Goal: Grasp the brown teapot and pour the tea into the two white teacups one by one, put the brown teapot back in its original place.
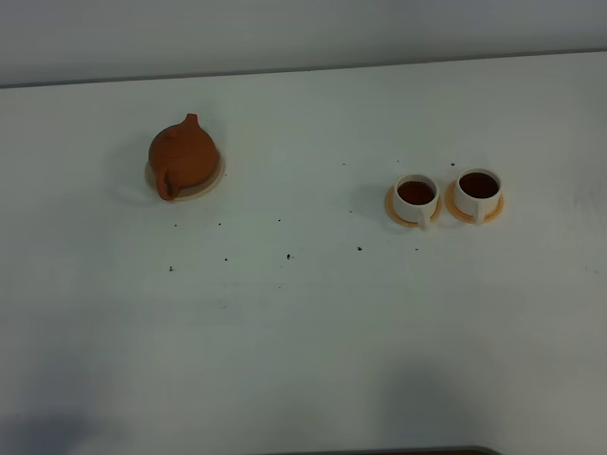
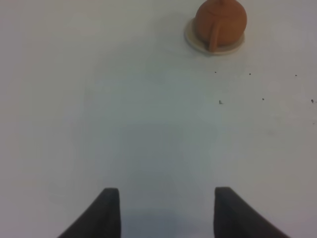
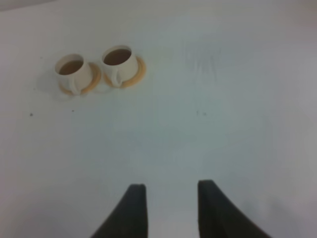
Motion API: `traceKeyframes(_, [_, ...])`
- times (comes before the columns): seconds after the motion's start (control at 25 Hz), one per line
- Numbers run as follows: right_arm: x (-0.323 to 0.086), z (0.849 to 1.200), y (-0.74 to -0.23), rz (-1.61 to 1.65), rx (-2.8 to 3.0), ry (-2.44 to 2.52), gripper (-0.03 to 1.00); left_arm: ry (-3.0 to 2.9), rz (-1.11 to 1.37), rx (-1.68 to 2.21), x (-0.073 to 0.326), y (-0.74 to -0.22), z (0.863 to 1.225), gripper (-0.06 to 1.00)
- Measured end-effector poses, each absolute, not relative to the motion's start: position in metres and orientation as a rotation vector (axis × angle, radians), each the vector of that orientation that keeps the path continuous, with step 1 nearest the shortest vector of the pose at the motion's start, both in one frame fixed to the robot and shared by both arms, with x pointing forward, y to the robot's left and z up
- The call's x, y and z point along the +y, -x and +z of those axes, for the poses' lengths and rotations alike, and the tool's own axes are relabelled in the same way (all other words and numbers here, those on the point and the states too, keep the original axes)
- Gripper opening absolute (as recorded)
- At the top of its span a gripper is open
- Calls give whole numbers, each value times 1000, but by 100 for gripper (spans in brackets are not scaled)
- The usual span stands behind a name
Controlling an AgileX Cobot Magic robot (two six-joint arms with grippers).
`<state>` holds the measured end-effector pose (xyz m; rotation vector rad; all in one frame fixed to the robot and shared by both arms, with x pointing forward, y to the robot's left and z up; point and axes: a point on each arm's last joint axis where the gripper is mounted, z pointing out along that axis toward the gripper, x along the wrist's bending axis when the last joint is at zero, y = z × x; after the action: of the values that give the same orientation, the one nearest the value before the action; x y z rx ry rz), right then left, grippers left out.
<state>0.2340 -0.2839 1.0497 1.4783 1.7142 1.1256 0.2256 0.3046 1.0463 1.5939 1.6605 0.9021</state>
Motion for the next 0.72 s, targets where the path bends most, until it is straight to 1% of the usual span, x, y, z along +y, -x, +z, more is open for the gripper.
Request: traceKeyframes(0.72, [-284,1050,-234,1126,1714,-1478,24,-1596,905,1660,305,-226,1046,43])
